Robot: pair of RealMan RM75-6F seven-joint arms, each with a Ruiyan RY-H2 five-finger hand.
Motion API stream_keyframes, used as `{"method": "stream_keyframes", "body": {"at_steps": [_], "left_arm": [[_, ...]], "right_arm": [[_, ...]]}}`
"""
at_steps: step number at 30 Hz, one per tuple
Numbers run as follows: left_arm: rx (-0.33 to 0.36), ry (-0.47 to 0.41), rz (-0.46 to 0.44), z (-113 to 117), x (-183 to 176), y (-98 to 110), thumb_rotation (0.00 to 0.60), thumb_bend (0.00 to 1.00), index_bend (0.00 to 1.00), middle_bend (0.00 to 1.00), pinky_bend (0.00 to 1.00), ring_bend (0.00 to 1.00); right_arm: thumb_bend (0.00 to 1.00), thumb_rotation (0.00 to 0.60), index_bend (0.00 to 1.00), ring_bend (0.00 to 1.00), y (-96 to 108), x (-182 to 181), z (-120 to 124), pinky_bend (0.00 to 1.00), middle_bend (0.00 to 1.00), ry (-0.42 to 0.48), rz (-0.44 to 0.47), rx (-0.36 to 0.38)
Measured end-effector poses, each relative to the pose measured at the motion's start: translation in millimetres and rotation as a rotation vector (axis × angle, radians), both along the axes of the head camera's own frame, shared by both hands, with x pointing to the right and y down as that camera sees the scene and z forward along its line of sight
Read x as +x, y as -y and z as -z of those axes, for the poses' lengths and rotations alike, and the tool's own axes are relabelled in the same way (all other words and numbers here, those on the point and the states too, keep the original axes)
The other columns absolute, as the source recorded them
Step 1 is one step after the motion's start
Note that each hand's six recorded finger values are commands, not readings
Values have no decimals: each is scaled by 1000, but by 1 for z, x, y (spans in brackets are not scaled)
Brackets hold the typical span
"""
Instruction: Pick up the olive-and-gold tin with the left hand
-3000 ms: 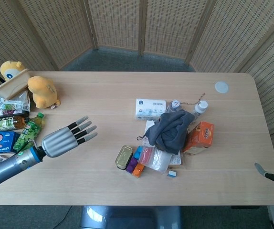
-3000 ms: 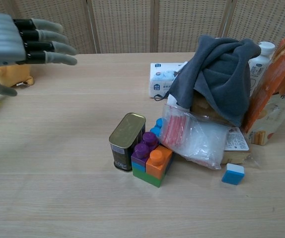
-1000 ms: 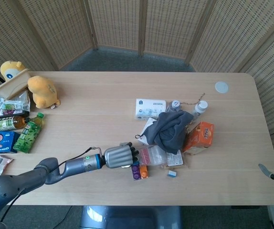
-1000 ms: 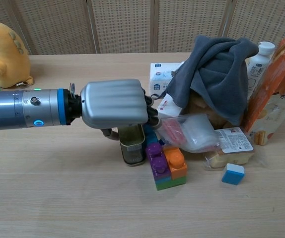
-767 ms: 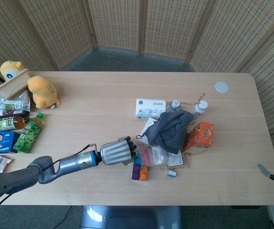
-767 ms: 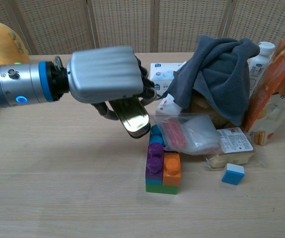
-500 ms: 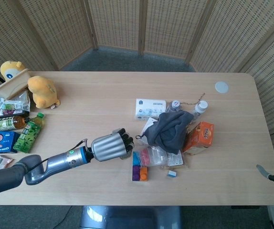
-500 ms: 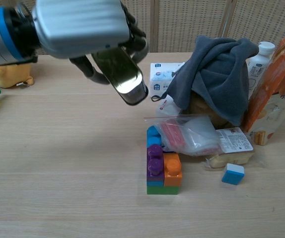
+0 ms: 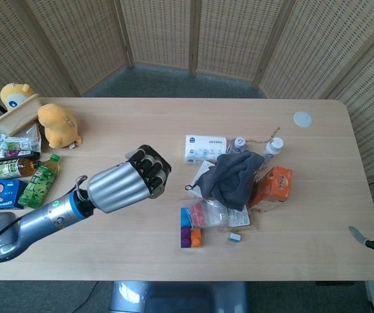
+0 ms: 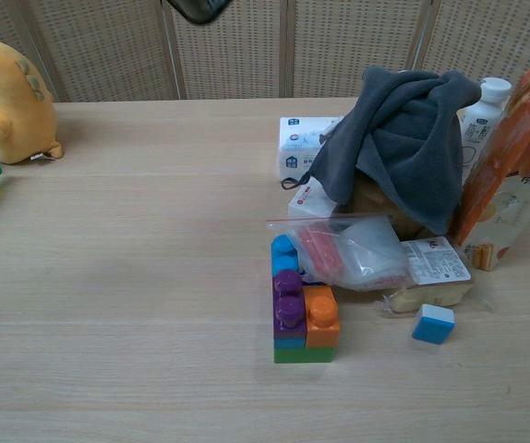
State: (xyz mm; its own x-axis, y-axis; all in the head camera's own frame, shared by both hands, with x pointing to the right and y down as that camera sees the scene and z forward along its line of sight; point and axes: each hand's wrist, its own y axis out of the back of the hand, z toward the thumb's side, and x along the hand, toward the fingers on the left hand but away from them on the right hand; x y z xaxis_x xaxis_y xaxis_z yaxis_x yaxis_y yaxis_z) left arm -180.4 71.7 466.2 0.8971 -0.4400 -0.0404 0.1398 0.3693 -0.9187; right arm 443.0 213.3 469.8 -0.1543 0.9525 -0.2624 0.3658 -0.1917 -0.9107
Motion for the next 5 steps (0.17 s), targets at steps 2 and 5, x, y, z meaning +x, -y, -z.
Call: {"method": "stream_keyframes", "body": {"at_steps": [2, 5], "left_arm": [[17, -17, 31, 11, -9, 4, 600, 94, 819, 913, 645, 687], [29, -19, 62, 19, -19, 9, 600, 94, 821, 911, 646, 687]], "right_arm": [[0, 600, 0, 0, 0, -1, 0, 0, 0, -1, 2, -2], [0, 600, 0, 0, -1, -2, 0, 0, 0, -1, 5, -1]]}}
